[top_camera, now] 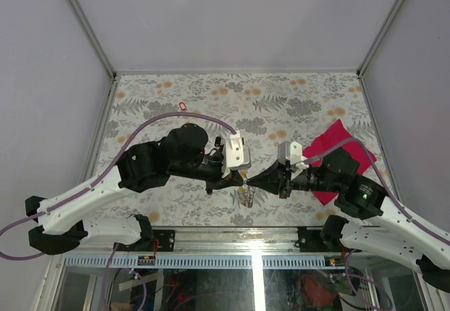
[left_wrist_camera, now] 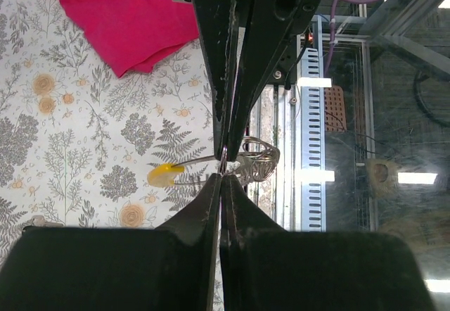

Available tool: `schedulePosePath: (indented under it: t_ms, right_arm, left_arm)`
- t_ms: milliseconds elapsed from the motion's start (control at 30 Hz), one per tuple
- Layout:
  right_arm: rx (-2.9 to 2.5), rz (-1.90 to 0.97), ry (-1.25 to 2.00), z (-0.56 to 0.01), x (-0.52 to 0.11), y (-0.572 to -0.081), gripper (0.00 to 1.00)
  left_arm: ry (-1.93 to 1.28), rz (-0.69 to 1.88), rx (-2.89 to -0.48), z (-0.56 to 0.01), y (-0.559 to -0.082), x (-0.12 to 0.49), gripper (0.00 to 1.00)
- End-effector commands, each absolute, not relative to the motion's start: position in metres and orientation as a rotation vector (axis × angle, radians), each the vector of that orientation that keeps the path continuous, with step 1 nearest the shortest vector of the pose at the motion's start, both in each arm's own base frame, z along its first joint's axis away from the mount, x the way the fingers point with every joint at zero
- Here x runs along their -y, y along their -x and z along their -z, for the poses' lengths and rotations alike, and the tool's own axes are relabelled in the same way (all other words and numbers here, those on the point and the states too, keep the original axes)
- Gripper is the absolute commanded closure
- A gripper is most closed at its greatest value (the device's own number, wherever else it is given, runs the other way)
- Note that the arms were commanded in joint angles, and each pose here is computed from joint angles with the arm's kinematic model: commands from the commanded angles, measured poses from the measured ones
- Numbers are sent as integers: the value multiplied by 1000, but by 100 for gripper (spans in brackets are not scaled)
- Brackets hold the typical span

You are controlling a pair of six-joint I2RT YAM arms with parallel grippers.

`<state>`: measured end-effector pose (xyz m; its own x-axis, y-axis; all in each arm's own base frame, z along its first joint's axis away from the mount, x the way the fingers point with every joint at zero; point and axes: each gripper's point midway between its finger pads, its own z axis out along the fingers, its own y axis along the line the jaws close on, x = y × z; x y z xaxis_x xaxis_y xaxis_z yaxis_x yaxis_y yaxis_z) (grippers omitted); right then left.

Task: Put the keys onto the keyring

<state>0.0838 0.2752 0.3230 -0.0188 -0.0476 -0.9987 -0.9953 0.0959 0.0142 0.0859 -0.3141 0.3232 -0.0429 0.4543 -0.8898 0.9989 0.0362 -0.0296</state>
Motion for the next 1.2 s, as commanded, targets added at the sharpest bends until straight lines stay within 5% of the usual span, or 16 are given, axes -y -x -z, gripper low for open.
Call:
schedulePosePath:
  t_ms: [0,867,1167]
  right_arm:
    - [-1109,-1147,1061,-387,-266,-79,100]
    - [-788,-1320,572,-436,-240,-87,100]
    - [-735,-1308,628,-435,-241,-79,100]
  left_arm:
    - [-1492,965,-1524,-339,-85,318,100]
    - [-1223,1234,-1235,-396,-68,328,99]
    - [-1123,1271,-1153,-416,-66,320,81]
